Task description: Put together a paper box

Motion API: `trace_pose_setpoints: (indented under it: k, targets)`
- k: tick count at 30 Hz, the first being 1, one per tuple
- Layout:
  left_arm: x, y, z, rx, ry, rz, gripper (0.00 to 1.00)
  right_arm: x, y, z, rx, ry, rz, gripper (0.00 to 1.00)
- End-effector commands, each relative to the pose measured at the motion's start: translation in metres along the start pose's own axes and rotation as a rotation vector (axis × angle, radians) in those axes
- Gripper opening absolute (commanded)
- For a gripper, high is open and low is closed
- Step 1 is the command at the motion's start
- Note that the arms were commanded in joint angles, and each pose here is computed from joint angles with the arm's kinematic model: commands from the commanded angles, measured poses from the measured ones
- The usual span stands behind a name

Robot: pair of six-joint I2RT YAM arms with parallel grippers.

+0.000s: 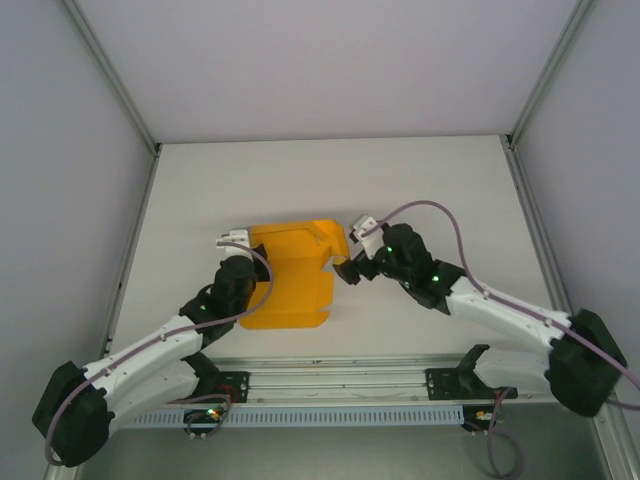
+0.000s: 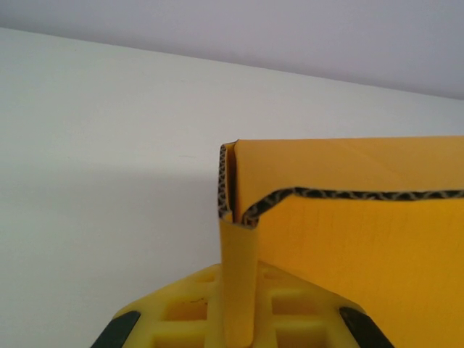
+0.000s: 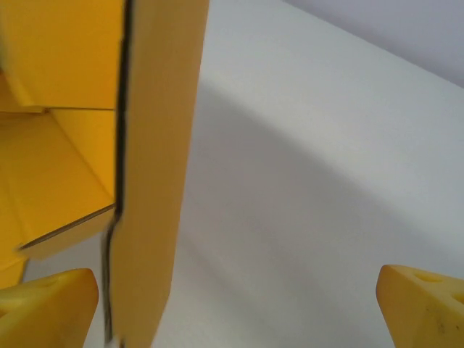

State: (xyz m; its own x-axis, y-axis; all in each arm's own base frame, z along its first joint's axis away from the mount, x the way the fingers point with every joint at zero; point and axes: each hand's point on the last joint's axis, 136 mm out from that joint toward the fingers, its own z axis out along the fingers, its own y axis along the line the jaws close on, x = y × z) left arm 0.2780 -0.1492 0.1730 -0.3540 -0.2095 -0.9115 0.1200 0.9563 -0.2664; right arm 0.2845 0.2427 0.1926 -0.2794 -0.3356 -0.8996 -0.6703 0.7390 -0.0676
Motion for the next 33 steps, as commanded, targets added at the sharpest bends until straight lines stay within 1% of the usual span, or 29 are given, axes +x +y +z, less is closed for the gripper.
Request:
trace_pose_setpoints:
  k: [1, 3, 4, 8, 10, 12, 15, 17, 22, 24, 25, 27, 30, 31, 33]
  targets:
    - [-0.008, 0.001, -0.003, 0.000, -0.024, -0.019, 0.00, -0.005, 0.011, -0.029, -0.061, -0.048, 0.045, 1.00]
    - [-0.007, 0.001, -0.003, 0.007, -0.024, -0.024, 0.00, -0.006, 0.011, -0.045, -0.071, -0.076, 0.068, 1.00]
    - [-0.008, 0.000, -0.003, 0.014, -0.022, -0.025, 0.00, -0.008, 0.006, -0.051, -0.053, -0.099, 0.085, 1.00]
    - [-0.008, -0.004, -0.003, 0.035, -0.017, -0.023, 0.00, -0.020, -0.031, -0.072, 0.059, -0.200, 0.221, 1.00]
    - [-0.007, -0.005, -0.003, 0.042, -0.015, -0.020, 0.00, -0.023, -0.047, -0.072, 0.091, -0.217, 0.295, 0.98]
    - [-0.006, -0.008, -0.003, 0.058, -0.011, -0.015, 0.00, -0.025, -0.044, -0.064, 0.028, -0.188, 0.315, 0.93]
    - [-0.007, -0.011, -0.003, 0.075, -0.011, -0.015, 0.00, -0.027, -0.036, -0.042, -0.049, -0.120, 0.320, 0.88]
    - [-0.007, -0.010, -0.003, 0.070, -0.013, -0.018, 0.00, -0.028, -0.031, -0.028, -0.092, -0.084, 0.325, 0.83]
    - [-0.009, -0.010, -0.002, 0.067, -0.021, -0.024, 0.00, -0.037, 0.002, -0.004, -0.302, -0.027, 0.324, 0.77]
    - [-0.008, -0.010, -0.001, 0.066, -0.024, -0.026, 0.00, -0.039, 0.017, 0.004, -0.379, -0.007, 0.341, 0.69]
    - [-0.008, -0.009, -0.001, 0.062, -0.024, -0.028, 0.00, -0.041, 0.023, 0.007, -0.409, -0.009, 0.350, 0.68]
    - [-0.008, -0.009, 0.000, 0.058, -0.024, -0.030, 0.00, -0.040, 0.037, 0.014, -0.464, -0.006, 0.362, 0.60]
    - [-0.007, -0.010, 0.001, 0.059, -0.021, -0.034, 0.00, -0.039, 0.050, 0.027, -0.493, 0.009, 0.361, 0.54]
    - [-0.008, -0.011, 0.001, 0.061, -0.021, -0.036, 0.00, -0.038, 0.051, 0.031, -0.487, 0.017, 0.360, 0.54]
    - [-0.008, -0.012, 0.002, 0.067, -0.022, -0.040, 0.00, -0.042, 0.053, 0.036, -0.462, 0.011, 0.353, 0.50]
